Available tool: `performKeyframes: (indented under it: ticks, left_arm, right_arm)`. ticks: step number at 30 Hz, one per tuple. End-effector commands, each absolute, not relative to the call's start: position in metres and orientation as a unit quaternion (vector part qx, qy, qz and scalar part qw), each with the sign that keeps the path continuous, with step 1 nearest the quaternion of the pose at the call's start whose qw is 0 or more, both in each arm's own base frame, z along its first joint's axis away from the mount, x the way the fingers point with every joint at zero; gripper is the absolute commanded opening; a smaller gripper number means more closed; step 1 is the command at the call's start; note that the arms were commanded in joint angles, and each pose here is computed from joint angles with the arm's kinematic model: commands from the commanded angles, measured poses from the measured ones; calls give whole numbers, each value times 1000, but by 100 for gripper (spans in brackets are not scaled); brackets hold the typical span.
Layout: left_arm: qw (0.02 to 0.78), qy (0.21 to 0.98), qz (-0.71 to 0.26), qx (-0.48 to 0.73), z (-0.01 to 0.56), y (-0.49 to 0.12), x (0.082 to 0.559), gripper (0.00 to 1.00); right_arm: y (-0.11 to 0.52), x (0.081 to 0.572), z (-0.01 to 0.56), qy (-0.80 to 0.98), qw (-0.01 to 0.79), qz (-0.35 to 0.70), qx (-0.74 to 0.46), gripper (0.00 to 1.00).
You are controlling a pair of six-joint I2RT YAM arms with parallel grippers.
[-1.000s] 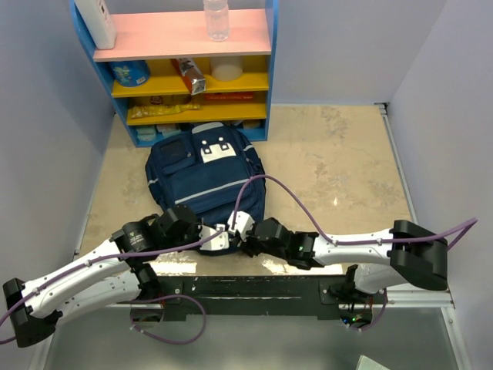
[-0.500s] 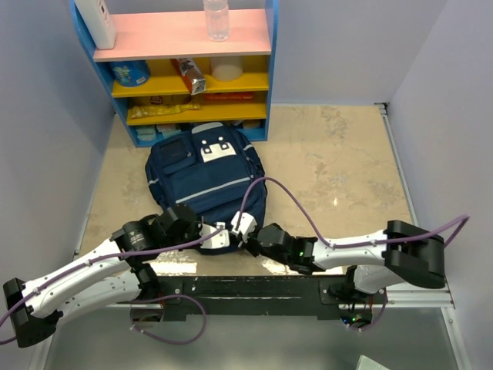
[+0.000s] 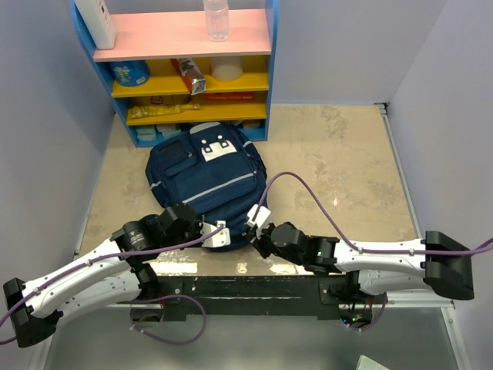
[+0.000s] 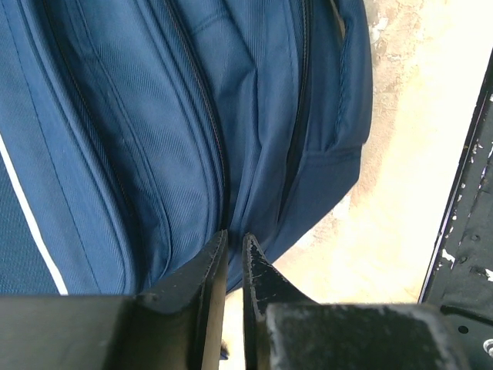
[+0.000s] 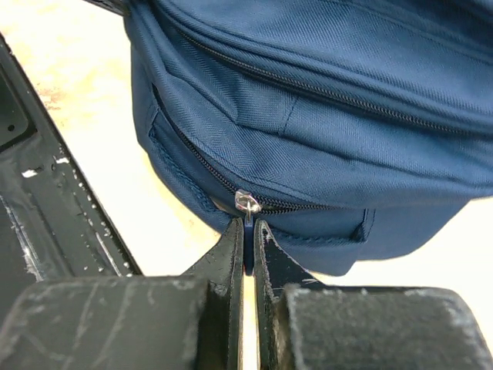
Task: Pack the student bag
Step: Zip the student bag at the center of the board.
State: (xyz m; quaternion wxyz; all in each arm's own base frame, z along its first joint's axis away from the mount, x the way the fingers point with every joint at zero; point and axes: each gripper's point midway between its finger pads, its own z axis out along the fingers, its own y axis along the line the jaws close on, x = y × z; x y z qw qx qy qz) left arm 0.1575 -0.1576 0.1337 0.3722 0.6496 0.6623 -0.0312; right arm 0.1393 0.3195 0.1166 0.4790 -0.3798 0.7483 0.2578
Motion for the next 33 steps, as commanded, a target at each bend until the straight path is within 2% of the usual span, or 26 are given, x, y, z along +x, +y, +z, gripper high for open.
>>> performKeyframes:
  ticks: [1,6,11,15,17,22,23,24,28,32,33]
  left_arm:
    - [381,666,-8,641,138,-151,166,17]
    - [378,663,-7,646,136,-151,165,17]
    - [370,657,-21,656,135,-155,161,14]
    - [365,653,-28,663,136,-159,160,9]
    - [358,652,-29,668,134,-159,160,1]
    - [370,641,-59,670,154,-174,157,0]
    - [366,637,-76,674,158,-181,154,4]
    - [366,637,-88,673,163,-185,152,12]
    - [365,621,-143,679,197,-208,144,27]
    - [347,584,-218,701,200,-228,121,47]
    - [342,575,-225,708,196,-229,117,58]
  right_arm:
    - [320,132,140,767,464,297,-328,0]
    - [310,128,130,810,427,296,-271,0]
    - [318,112,126,818,386,331,-267,0]
    - [322,114,136,813,394,353,-242,0]
    - [322,112,145,805,400,367,-241,0]
    - [318,105,149,804,386,385,-237,0]
    - [318,103,147,805,382,388,-235,0]
    - [318,102,143,808,377,390,-230,0]
    - [321,99,137,808,367,407,-217,0]
    - [329,92,132,807,349,424,-217,0]
    - [329,92,132,807,348,424,-217,0]
